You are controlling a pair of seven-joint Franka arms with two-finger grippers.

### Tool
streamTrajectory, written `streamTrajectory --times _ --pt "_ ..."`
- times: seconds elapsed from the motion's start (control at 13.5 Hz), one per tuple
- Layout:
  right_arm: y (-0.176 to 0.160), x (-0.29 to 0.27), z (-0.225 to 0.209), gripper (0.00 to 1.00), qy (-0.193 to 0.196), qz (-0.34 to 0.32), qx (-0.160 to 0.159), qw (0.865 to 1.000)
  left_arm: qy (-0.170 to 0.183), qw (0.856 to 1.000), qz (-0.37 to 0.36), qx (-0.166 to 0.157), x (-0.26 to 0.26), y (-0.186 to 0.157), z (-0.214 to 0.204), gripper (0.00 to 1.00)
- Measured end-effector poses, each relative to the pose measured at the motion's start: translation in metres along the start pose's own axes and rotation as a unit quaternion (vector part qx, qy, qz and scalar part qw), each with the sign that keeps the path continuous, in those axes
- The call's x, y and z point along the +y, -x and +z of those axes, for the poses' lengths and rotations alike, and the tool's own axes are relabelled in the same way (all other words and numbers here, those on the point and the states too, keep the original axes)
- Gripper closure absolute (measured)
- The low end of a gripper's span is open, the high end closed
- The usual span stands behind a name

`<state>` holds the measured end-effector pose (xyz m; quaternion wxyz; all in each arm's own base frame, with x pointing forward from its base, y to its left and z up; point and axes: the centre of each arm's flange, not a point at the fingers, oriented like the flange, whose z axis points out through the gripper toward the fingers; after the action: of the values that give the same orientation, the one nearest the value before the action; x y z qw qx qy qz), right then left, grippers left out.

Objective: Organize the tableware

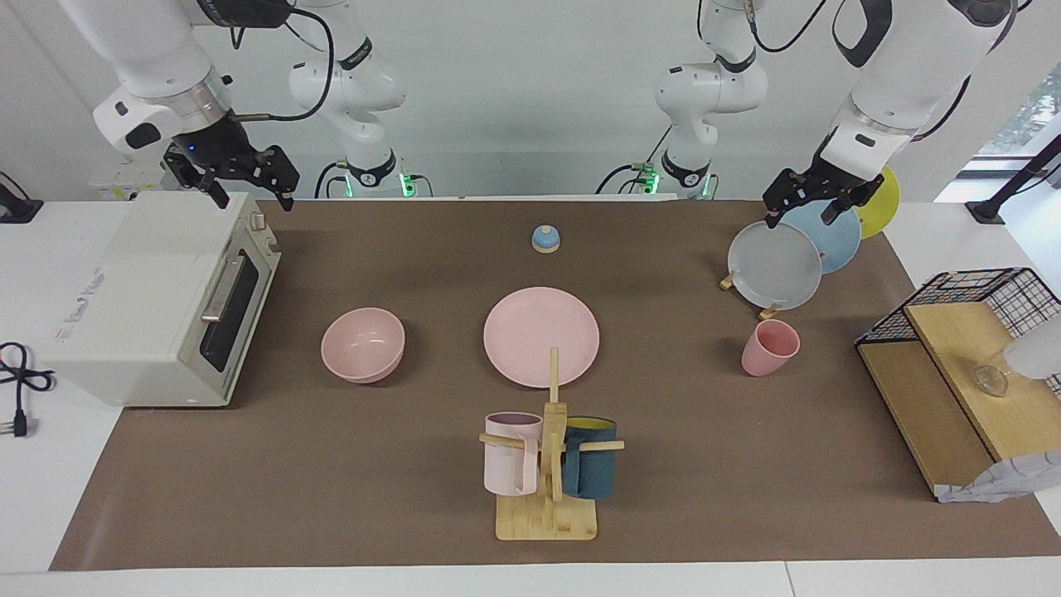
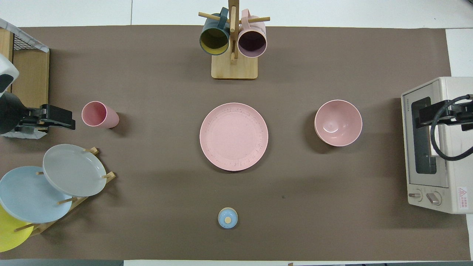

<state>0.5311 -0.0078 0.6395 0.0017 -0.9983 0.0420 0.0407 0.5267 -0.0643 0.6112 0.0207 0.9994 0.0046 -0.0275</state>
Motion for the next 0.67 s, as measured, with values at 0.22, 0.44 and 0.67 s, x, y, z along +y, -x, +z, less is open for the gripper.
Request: streamTrajectory --times 0.22,0.44,0.67 --pt "0.000 0.000 0.000 0.00 0.000 0.000 0.000 1.000 0.000 1.000 -0.001 0.001 -0.001 0.000 -0.001 0.00" --pt "0.000 -0.002 0.000 0.00 0.000 -0.002 0.000 1.000 0.000 1.000 -0.002 0.001 -0.002 0.000 -0.001 0.00" --pt "0.001 -0.019 0.001 0.00 0.000 -0.018 -0.001 1.000 0.000 1.000 -0.002 0.001 -0.002 0.000 -0.001 0.00"
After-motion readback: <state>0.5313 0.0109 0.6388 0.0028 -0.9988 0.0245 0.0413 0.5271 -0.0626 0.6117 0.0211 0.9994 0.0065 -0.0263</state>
